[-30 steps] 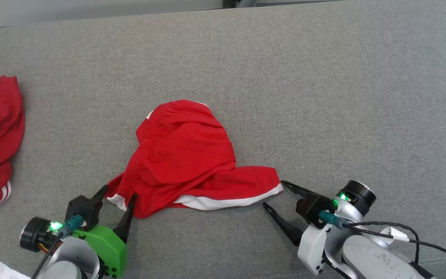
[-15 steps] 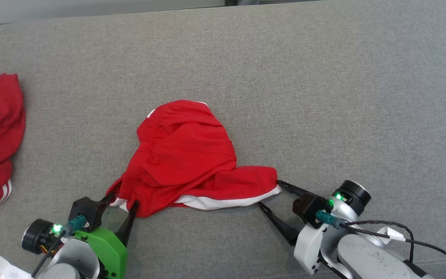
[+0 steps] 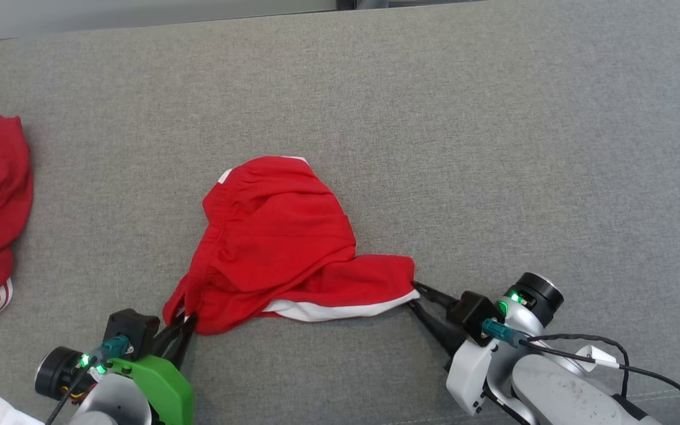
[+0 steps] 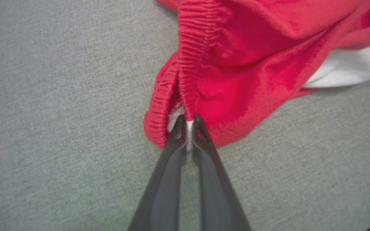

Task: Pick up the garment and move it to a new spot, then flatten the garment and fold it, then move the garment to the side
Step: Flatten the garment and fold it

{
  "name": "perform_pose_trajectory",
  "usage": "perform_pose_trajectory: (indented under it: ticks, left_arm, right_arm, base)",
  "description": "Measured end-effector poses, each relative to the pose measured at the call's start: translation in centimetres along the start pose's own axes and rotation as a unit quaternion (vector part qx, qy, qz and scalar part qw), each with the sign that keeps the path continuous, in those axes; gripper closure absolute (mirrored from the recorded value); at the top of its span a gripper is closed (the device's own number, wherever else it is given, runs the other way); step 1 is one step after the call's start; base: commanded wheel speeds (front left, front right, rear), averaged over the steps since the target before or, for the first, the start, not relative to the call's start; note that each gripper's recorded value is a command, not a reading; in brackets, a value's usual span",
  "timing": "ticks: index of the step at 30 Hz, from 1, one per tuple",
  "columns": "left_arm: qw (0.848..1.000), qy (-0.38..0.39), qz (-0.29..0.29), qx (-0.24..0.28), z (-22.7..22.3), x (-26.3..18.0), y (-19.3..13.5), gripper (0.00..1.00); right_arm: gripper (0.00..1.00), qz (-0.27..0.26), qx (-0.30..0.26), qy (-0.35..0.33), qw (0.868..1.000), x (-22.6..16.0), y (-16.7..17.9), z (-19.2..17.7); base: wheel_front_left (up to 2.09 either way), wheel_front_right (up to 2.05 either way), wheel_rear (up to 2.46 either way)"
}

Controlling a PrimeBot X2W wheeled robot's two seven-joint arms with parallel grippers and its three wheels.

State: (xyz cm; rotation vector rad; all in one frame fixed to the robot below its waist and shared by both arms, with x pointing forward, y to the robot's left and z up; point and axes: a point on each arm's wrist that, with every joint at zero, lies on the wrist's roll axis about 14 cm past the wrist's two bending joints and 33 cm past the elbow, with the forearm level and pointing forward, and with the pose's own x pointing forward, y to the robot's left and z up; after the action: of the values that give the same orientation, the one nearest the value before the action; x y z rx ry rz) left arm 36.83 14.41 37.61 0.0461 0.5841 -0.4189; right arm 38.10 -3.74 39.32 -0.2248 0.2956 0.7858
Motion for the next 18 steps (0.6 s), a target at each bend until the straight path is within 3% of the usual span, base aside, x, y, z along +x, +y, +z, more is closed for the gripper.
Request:
perform_pose_trajectory:
  ticks: [5, 9, 13, 18]
  left_arm:
    - [0.999, 0.012, -0.011, -0.035, -0.5, -0.3, -0.7, 1.0]
    - [0.995, -0.016, -0.034, -0.088, 1.7, -0.6, -1.7, 1.0]
    - [0.976, -0.092, -0.087, -0.179, 7.5, -1.6, -3.8, 1.0]
    - [0.951, -0.186, -0.146, -0.198, 16.4, -4.6, -4.8, 1.0]
  right_arm:
    - [1.0, -0.017, 0.018, -0.017, 1.0, -0.3, -0.7, 0.8]
    - [1.0, -0.045, 0.067, -0.052, 0.995, -0.9, -2.1, 2.5]
    - [1.0, -0.08, 0.145, -0.103, 0.981, -2.7, -4.4, 5.1]
    - [1.0, -0.144, 0.136, -0.171, 0.965, -7.8, -11.4, 10.2]
  base:
    - [0.0, 0.0, 0.0]
    - [0.0, 0.0, 0.0]
    - [0.0, 0.0, 0.0]
    - [0.0, 0.0, 0.0]
